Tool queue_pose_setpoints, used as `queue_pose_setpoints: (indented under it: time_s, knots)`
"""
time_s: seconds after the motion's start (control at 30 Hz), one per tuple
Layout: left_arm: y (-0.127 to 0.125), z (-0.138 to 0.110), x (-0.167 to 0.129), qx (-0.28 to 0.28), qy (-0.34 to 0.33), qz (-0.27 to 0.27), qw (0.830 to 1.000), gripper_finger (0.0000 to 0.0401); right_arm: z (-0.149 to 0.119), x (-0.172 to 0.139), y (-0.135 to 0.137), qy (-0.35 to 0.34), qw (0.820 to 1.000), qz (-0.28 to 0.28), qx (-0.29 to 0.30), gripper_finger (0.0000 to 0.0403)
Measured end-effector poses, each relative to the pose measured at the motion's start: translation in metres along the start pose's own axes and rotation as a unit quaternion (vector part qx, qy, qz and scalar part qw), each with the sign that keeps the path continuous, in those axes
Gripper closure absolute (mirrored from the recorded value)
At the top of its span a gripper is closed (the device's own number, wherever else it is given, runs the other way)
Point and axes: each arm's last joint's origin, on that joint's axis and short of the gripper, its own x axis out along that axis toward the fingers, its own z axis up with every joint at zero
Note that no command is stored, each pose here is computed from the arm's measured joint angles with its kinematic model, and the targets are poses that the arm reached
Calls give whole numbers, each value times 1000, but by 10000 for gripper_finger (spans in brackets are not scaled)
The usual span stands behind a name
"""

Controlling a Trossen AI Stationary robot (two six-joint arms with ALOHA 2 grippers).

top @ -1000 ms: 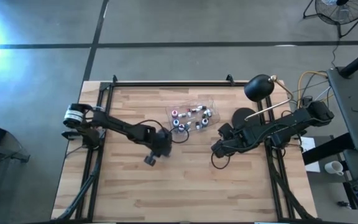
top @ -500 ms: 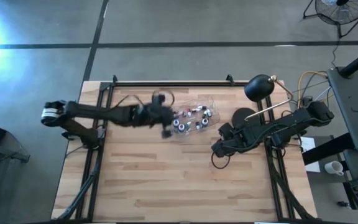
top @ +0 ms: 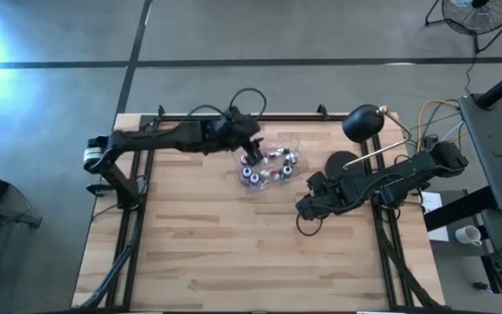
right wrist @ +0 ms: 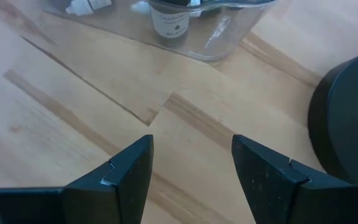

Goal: Pick & Place food coloring
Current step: Return to Home Position

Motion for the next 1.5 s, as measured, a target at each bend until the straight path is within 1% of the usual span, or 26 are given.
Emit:
queue_pose_setpoints:
  time_s: [0.03, 0.13, 0.2, 0.27, 0.3, 0.37, 0.43, 0.5, 0.57, 0.6, 0.67, 0.73, 0.83, 0.97, 1.1, 1.17, 1.2, 1.27, 1.37, 1.43, 1.5]
  knots:
    - [2, 9, -9, 0, 0, 3, 1000, 236, 0, 0, 0, 0, 1000, 1, 2, 193]
    - [6, 32, -41, 3, -7, -12, 1000, 233, 1, -1, 1, 0, 1000, 2, 1, 193]
    - [9, 40, -61, 14, -2, -18, 1000, 233, 4, -4, 2, 9, 1000, 8, 3, 193]
    - [14, 42, -81, 24, 14, -22, 999, 233, 9, -12, 4, 33, 999, 30, 17, 193]
    - [15, 40, -90, 24, 28, -24, 999, 233, 12, -17, 6, 27, 999, 41, 16, 193]
    - [19, 34, -106, 8, 53, -38, 998, 232, 20, -31, 10, -8, 997, 79, -4, 193]
    - [22, 25, -121, -17, 82, -75, 994, 232, 32, -47, 8, -34, 992, 118, -31, 193]
    - [24, 16, -135, -49, 99, -117, 987, 232, 43, -60, -1, -43, 986, 153, -52, 193]
    - [25, 6, -149, -71, 100, -149, 981, 232, 48, -70, -16, -60, 981, 174, -62, 193]
    - [24, -1, -155, -79, 99, -156, 980, 232, 48, -74, -24, -66, 979, 179, -68, 193]
    - [25, -12, -170, -103, 76, -172, 977, 232, 44, -82, -41, -78, 974, 198, -73, 193]
    - [23, -24, -180, -115, 48, -194, 973, 232, 37, -87, -57, -90, 968, 222, -74, 193]
    - [18, -42, -193, -118, -12, -238, 964, 232, 26, -91, -75, -114, 947, 285, -97, 193]
    - [13, -67, -203, -123, -76, -288, 947, 232, 12, -85, -92, -159, 905, 380, -106, 193]
    - [17, -92, -205, -163, -81, -302, 936, 232, -2, -71, -102, -201, 864, 447, -112, 193]
    - [19, -103, -204, -194, -68, -303, 931, 232, -7, -66, -107, -216, 852, 465, -105, 193]
    - [20, -107, -204, -197, -69, -304, 929, 232, -9, -63, -109, -222, 848, 471, -100, 193]
    - [19, -114, -202, -178, -88, -318, 927, 232, -13, -57, -113, -232, 843, 475, -96, 193]
    - [16, -123, -200, -130, -129, -356, 916, 232, -18, -52, -117, -247, 830, 492, -89, 193]
    - [16, -130, -198, -124, -163, -363, 909, 232, -22, -47, -120, -263, 820, 503, -81, 193]
    - [15, -137, -194, -131, -198, -367, 899, 232, -26, -40, -121, -275, 810, 512, -79, 193]
